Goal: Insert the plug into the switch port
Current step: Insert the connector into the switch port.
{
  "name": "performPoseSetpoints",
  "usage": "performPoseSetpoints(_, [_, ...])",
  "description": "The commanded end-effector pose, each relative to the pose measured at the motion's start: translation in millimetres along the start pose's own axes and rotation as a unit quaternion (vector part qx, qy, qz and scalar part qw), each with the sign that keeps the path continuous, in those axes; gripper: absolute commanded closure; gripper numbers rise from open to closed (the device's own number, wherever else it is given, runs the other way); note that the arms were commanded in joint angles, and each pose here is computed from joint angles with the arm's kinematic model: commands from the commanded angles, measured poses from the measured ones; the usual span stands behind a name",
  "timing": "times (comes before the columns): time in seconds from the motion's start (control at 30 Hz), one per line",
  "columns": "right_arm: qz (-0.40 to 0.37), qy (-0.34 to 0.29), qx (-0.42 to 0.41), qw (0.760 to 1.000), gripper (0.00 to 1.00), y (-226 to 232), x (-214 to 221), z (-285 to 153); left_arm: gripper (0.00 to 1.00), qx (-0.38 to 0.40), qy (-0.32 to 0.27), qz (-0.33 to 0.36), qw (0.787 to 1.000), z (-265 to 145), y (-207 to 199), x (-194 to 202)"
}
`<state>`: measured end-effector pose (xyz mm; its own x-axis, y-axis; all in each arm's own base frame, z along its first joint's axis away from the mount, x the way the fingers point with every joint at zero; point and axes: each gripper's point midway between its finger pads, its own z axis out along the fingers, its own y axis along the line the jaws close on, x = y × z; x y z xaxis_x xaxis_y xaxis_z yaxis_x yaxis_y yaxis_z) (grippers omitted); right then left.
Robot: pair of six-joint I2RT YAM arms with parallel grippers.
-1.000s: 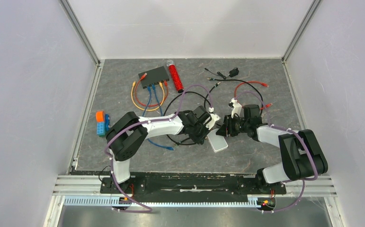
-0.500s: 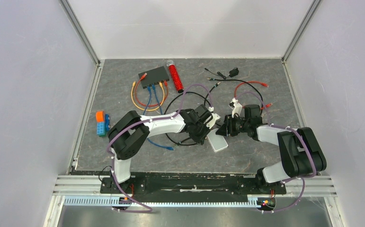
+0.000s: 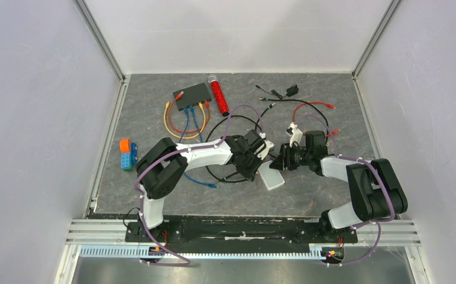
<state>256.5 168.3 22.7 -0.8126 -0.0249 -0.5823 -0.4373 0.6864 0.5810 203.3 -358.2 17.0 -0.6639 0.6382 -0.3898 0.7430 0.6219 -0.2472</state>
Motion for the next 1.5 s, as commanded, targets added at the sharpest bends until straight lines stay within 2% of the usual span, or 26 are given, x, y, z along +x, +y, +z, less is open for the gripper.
performPoseSetpoints(0.0, [0.021,0.046,-0.022,0.998,0.60,6.2,24.2,1.4,0.98,0.009,0.031,-0.034,0.999,16.0,-0.6,18.8])
performPoseSetpoints(0.1, [0.024,0.057,-0.029,0.998,0.59,6.3,29.8,3.1,0.98,0.019,0.002,-0.018,1.000,15.6,-2.9,12.1])
performPoseSetpoints(0.17, [0.030,0.057,-0.038,0.997,0.61,8.0,30.9,4.4,0.98,0.012,-0.003,-0.008,1.000,17.7,0.9,10.6])
performPoseSetpoints(0.37, [0.050,0.064,-0.073,0.994,0.62,17.1,36.7,7.2,0.98,0.025,0.003,-0.014,1.000,29.4,-1.0,9.7])
performPoseSetpoints(0.57, [0.072,0.070,-0.090,0.991,0.64,23.2,48.6,6.2,0.98,-0.015,0.011,-0.031,0.999,34.3,13.7,19.4])
performPoseSetpoints(0.83, [0.085,0.104,-0.116,0.984,0.65,33.9,64.6,11.7,0.98,-0.035,-0.066,-0.022,0.997,31.4,21.7,-3.5])
performPoseSetpoints(0.9, [0.092,0.115,-0.113,0.983,0.65,34.4,71.2,11.6,0.98,-0.031,-0.103,-0.017,0.994,29.8,21.5,-11.2])
performPoseSetpoints(1.03, [0.123,0.135,-0.091,0.979,0.68,33.5,89.1,9.7,0.98,-0.061,-0.127,-0.031,0.990,25.3,31.7,-14.5])
performPoseSetpoints(1.27, [0.172,0.085,-0.086,0.978,0.67,45.8,96.2,-0.2,0.98,-0.049,-0.169,-0.069,0.982,21.7,27.9,-18.3])
performPoseSetpoints(1.47, [0.162,0.109,-0.119,0.973,0.68,57.2,105.0,2.9,0.98,-0.024,-0.193,-0.040,0.980,21.2,17.9,-21.8])
